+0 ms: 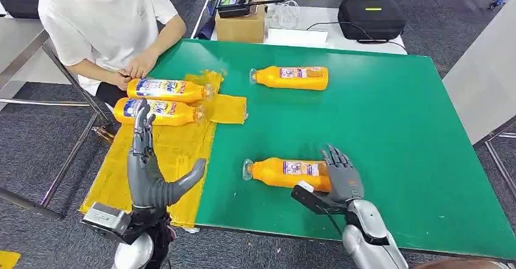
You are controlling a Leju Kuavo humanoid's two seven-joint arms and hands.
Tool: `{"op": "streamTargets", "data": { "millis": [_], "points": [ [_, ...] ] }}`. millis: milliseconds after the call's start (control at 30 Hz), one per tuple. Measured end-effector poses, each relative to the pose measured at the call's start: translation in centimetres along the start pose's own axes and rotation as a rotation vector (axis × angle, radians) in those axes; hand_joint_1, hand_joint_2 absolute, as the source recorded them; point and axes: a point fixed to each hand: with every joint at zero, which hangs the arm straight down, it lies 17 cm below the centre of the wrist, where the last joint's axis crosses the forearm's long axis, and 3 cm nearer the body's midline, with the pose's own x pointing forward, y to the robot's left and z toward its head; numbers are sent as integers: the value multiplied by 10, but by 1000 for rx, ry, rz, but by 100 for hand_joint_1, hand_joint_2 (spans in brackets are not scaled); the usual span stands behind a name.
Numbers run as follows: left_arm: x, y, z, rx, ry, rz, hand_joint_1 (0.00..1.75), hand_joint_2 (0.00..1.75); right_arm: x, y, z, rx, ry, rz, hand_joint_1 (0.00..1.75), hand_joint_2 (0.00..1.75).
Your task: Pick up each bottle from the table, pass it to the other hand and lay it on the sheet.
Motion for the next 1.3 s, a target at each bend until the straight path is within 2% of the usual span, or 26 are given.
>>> {"op": "streamTargets", "data": {
  "millis": [467,500,533,567,933,1300],
  "points": [
    [-4,-7,0,-11,4,11,0,175,4,3,-15,21,-10,4,0,175],
    [-4,-7,0,-11,3,11,0,175,5,4,-16,28,-15,15,80,175],
    [-4,-7,-1,-10,3,10,0,175,6,6,-18,39,-17,29,147,175],
    [-4,-6,-1,-8,3,9,0,175,6,8,-20,53,-16,46,175,175],
    [-9,-6,-3,-3,3,-6,0,175,-11,26,-42,284,3,141,175,175],
    [-13,-9,-1,-16,10,2,0,175,-16,26,-48,325,-1,131,175,175]
  ]
}}
